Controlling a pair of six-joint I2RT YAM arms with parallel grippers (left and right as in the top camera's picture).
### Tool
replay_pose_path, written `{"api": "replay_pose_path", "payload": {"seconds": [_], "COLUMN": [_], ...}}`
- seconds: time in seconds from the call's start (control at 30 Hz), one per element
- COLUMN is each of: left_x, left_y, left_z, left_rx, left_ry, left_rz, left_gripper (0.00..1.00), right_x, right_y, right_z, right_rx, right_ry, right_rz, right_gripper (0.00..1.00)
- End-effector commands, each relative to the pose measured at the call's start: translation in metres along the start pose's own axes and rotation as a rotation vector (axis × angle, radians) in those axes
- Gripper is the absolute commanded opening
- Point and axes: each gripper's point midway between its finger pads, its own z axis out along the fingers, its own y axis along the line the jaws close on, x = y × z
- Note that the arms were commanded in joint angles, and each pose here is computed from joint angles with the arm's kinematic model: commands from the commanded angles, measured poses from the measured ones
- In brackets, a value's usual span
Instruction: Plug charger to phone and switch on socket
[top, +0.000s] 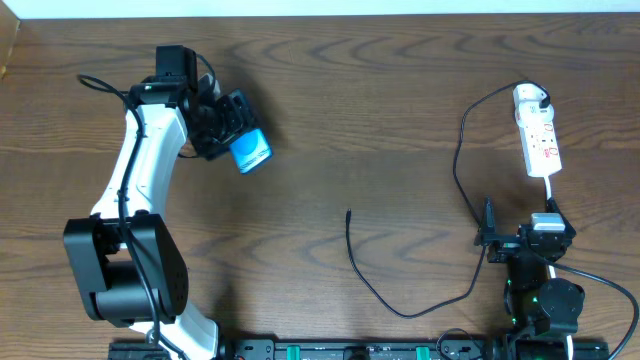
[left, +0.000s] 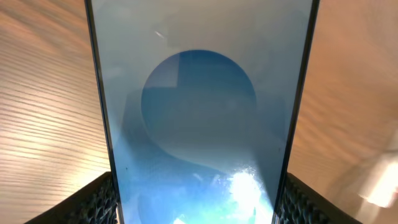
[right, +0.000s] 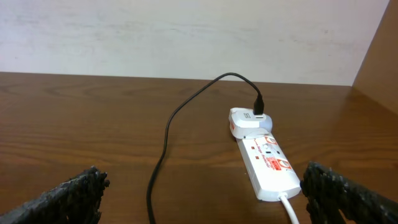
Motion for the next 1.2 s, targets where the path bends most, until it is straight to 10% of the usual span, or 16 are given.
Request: {"api": "replay_pose_path", "payload": {"seconds": [0.0,0.47,1.17], "left_x": [0.015,0.048,0.063], "left_y": [-0.049,-0.106,-0.128], "left_z": [-0.018,-0.052,-0.081], "left_rx": [0.249,0.511,0.608], "left_ry": [0.105,0.494,0.729], "left_rz": [-0.118,-0.588,-0.713], "left_gripper": [0.12,0.12,0.07], "right_x": [0.001,0.001,0.001], "right_y": [0.002,0.002,0.002], "right_z": [0.000,0.000,0.000], "right_rx": [-0.005,-0.005,-0.005], "right_ry": [0.000,0.000,0.000], "right_rz": [-0.006,-0.006,-0.006], "right_gripper": [0.99,0.99,0.99]}}
